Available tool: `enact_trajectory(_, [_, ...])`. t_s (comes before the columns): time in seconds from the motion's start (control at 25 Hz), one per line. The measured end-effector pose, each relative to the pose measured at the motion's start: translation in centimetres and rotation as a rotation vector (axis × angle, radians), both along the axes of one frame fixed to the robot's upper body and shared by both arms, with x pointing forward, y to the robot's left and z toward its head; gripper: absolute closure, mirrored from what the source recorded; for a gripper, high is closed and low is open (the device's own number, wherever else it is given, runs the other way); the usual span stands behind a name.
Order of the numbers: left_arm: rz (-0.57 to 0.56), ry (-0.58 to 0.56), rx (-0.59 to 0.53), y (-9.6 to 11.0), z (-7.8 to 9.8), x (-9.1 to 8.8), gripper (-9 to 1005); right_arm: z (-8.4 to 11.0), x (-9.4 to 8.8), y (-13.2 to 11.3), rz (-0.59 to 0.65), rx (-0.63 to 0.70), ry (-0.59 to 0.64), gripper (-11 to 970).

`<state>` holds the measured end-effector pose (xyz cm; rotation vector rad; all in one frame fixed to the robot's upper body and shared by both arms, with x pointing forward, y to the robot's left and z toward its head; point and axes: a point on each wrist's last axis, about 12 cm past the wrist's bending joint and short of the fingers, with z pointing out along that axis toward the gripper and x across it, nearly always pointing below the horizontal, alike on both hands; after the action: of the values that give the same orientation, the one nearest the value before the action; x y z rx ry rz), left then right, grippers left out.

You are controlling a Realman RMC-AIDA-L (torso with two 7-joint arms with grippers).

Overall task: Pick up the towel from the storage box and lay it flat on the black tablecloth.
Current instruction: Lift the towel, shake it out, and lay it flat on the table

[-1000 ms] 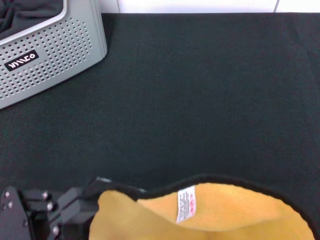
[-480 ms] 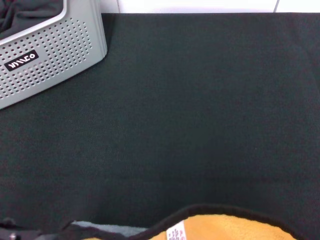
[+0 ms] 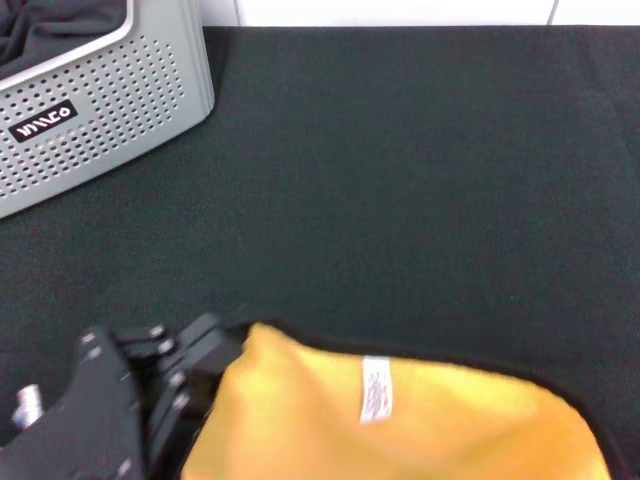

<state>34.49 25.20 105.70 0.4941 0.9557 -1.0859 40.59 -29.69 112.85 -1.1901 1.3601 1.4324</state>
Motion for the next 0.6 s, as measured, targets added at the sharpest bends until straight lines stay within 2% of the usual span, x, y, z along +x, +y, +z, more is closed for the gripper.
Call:
enact_trajectory(0.12, [0.0,0.027,0.046,-0.6,-1.0,1.8,969,-1.2,1.4,0.2,-0.047,-0.038,0.033,933])
enact_trajectory(0.24, [-0.002,0.021,0.081,-1.0,-1.1,3.4,970,-2.2,3.3,0.7,-0.093,-0.102,0.059,932])
enact_trajectory(0.4, [0.042,0.048,0.117,-1.2,-1.3,5.5,970,-2.6,5.6,0.8,-0.152,-0.157,0.08,930])
enact_trajectory(0.6, [0.126,0.069,0.149,-1.6,-1.2,8.3,969,-2.1,8.3,-0.4,-0.264,-0.204,0.108,928])
